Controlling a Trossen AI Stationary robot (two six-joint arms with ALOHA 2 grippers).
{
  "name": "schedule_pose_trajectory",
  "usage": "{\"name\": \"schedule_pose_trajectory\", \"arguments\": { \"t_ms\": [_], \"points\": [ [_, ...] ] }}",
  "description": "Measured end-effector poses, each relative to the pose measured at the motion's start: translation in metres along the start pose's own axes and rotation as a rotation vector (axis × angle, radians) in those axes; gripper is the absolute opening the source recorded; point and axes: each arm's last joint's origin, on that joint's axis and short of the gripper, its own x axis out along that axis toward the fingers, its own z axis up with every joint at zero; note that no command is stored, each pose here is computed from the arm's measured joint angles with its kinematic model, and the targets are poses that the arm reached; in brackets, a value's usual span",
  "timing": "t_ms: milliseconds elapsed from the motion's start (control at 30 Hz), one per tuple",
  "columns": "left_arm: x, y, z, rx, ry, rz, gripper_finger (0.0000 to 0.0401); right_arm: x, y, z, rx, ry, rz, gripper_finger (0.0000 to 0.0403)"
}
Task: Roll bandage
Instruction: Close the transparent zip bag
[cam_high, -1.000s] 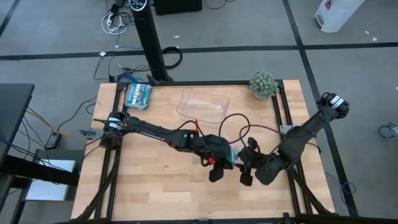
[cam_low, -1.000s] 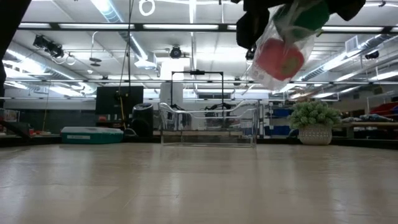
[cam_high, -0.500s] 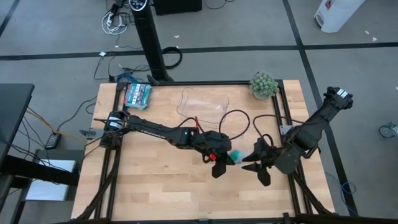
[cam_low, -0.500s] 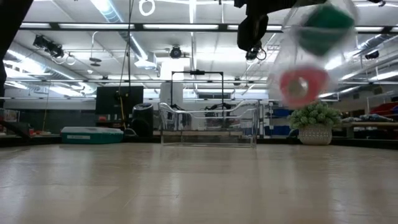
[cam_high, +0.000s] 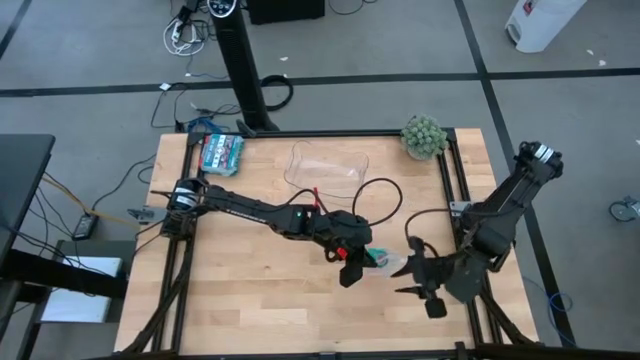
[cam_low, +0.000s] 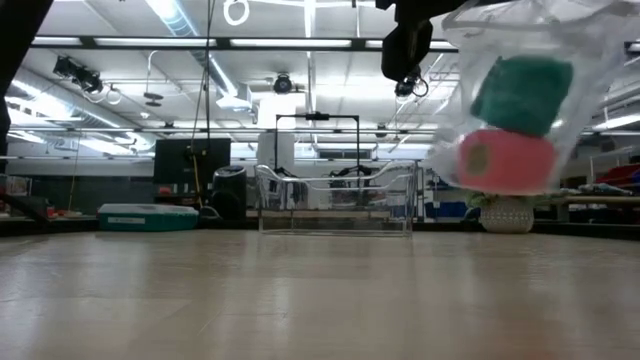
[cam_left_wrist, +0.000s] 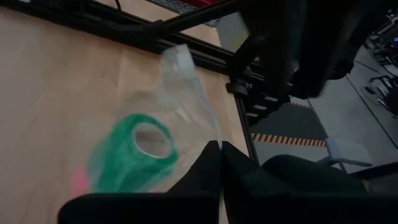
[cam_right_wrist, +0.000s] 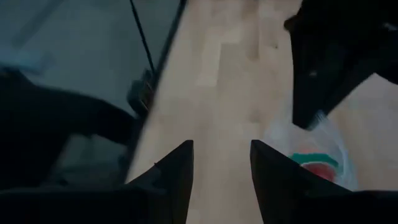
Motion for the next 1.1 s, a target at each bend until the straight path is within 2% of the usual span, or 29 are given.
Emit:
{"name": "schedule_pose_trajectory", "arguments": {
  "t_ms": [100,233,367,567,800,900,1000,1100],
  "points": [
    [0.000,0.001,-0.001,-0.009,0.014,0.003,0.0008,0.006,-0.002,-0.011,-0.068,0.072,-0.085,0.0149],
    [0.000,0.003,-0.005,-0.020,0.062,0.009,0.0008,0.003,-0.009,-0.022,-0.087,0.147,-0.193,0.0149],
    [-0.001,0.005,-0.011,-0.028,0.119,0.032,0.0008,0.002,-0.010,-0.025,-0.132,0.167,-0.211,0.0149],
    [-0.001,0.005,-0.011,-0.006,0.125,0.015,0.0008,0.010,-0.011,-0.036,-0.156,0.267,-0.273,0.0149],
    [-0.001,0.005,-0.013,0.034,0.147,0.011,0.0008,0.033,-0.003,-0.042,-0.189,0.290,-0.284,0.0149],
    [-0.001,0.005,-0.013,0.053,0.148,0.011,0.0008,0.045,-0.003,-0.045,-0.210,0.272,-0.353,0.0146],
    [-0.001,0.006,-0.015,0.091,0.167,0.016,0.0008,0.054,-0.003,-0.045,-0.202,0.244,-0.399,0.0114],
    [-0.002,0.008,-0.017,0.140,0.187,0.053,0.0010,0.057,-0.003,-0.046,-0.159,0.242,-0.407,0.0039]
  ]
}}
